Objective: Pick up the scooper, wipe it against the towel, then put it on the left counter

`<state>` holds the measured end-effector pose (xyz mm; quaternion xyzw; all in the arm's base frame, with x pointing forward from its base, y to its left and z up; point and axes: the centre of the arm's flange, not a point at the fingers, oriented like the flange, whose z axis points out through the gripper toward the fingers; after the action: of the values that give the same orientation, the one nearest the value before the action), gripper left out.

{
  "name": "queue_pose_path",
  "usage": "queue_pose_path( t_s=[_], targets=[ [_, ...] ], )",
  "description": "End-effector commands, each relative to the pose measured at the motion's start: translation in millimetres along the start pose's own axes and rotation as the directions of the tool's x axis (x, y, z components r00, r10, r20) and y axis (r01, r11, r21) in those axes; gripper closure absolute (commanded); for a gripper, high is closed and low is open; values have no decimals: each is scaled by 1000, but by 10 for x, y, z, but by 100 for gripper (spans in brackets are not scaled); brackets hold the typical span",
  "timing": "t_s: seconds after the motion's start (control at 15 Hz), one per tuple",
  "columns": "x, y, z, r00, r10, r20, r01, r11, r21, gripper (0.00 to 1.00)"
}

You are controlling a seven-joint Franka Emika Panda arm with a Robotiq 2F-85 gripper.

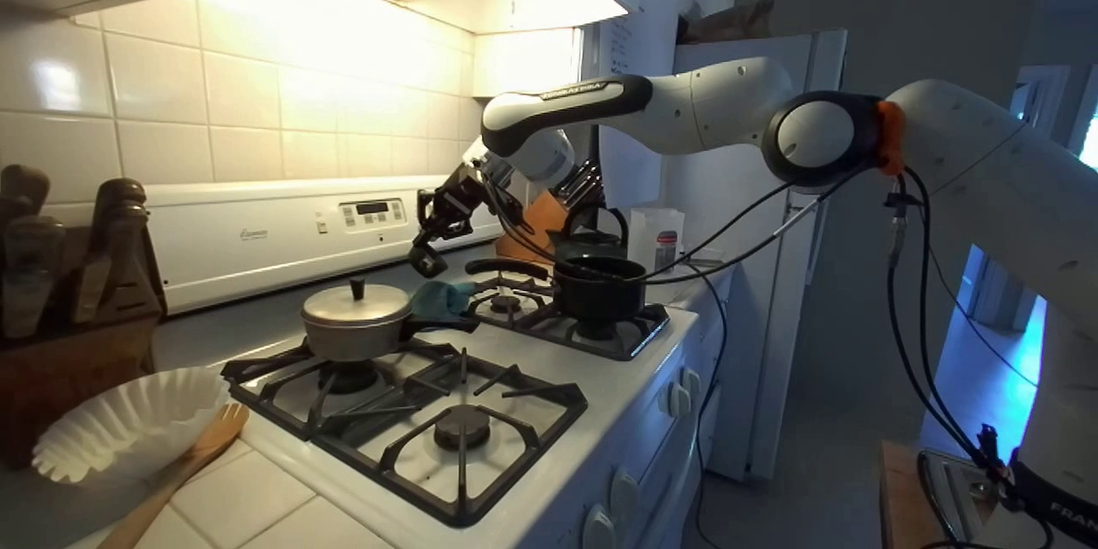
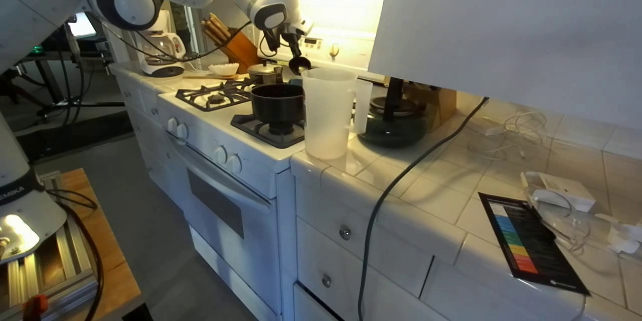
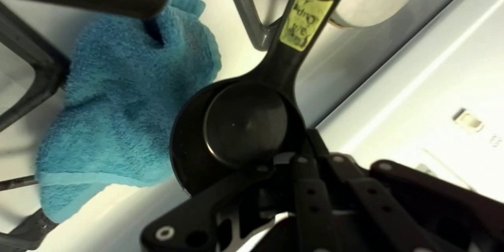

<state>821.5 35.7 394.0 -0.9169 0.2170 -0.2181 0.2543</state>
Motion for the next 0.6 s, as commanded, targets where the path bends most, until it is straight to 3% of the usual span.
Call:
queue_pose_path(
  t_s=[0.0,0.33,0.53],
  targets=[
    [149,-105,117,998,-35,46,33,998,47,99],
    [56,-19,237,988,-17,152,15,1000,14,99],
    [109,128,257,994,4,107,4,997,-77,99]
  ],
)
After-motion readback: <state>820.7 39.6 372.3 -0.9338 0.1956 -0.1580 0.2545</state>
